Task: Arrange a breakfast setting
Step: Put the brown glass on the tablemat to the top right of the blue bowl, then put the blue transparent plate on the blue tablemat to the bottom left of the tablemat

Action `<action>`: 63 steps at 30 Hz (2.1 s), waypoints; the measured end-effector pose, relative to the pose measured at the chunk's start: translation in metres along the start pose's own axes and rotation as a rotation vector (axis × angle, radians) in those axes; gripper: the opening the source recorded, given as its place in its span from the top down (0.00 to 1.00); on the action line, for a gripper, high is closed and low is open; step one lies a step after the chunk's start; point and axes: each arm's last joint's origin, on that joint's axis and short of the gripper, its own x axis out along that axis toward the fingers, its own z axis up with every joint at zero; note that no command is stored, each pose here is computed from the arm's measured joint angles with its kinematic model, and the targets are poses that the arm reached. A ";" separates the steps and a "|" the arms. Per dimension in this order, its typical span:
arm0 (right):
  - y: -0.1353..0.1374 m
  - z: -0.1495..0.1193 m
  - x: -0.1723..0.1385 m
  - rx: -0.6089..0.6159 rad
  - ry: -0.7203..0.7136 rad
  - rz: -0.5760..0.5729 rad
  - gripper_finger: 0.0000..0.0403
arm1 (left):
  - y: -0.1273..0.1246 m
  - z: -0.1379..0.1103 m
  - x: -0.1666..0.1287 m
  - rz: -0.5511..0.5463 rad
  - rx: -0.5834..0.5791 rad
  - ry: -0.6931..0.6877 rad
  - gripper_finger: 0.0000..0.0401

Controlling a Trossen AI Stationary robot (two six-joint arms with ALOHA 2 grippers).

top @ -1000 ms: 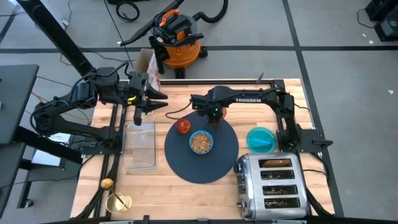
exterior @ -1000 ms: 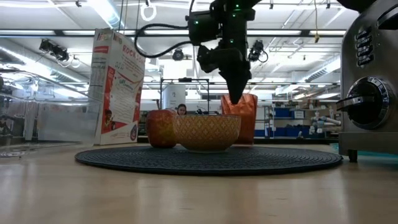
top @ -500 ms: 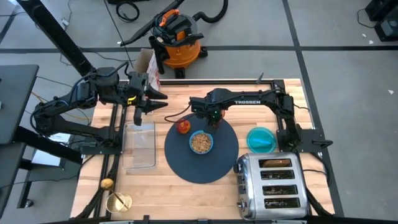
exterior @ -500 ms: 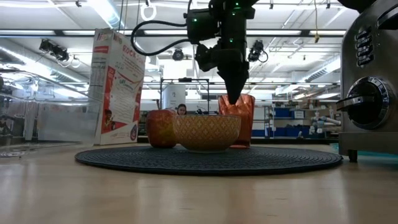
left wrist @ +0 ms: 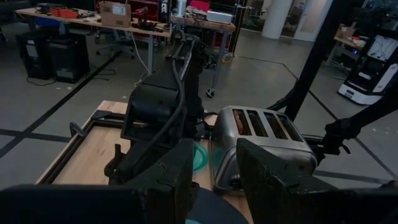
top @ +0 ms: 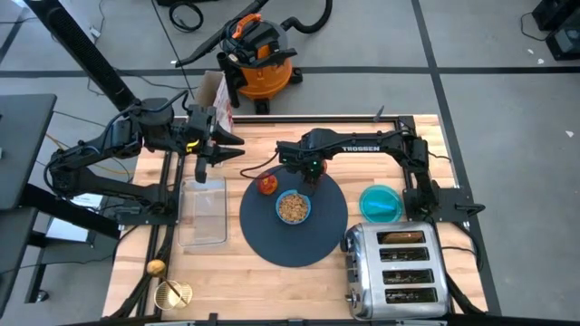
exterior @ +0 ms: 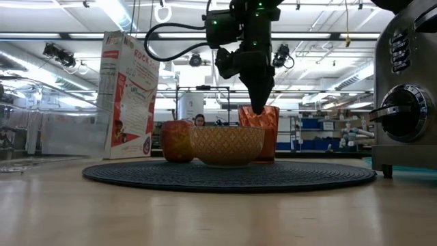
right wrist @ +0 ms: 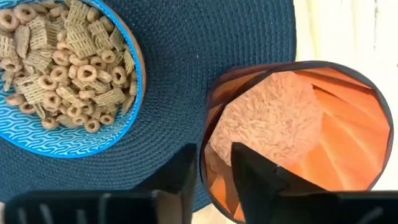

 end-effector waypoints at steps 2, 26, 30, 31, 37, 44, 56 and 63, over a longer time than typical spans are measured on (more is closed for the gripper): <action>0.000 -0.001 -0.001 0.000 0.002 0.010 0.69 | 0.000 0.000 0.000 0.000 0.000 0.000 0.68; -0.029 -0.139 -0.104 0.306 -0.155 -0.110 0.58 | 0.001 0.003 0.005 -0.002 0.097 -0.036 0.68; -0.031 -0.163 -0.069 0.539 -0.119 -0.116 0.58 | 0.001 0.003 0.006 -0.002 0.107 -0.033 0.68; -0.029 -0.167 -0.060 0.613 -0.093 -0.099 0.58 | 0.001 0.003 0.006 -0.002 0.114 -0.033 0.68; -0.036 -0.184 -0.008 1.117 0.160 -0.077 0.58 | 0.001 0.003 0.006 0.000 0.165 -0.034 0.68; -0.072 -0.193 0.028 1.494 0.285 -0.070 0.58 | 0.001 0.003 0.006 0.000 0.189 -0.033 0.68; -0.100 -0.192 0.044 2.003 0.318 -0.150 0.58 | 0.001 0.002 0.006 0.002 0.214 -0.018 0.68; -0.120 -0.188 0.064 2.113 0.423 -0.190 0.58 | 0.005 -0.002 0.005 0.019 0.207 0.024 0.68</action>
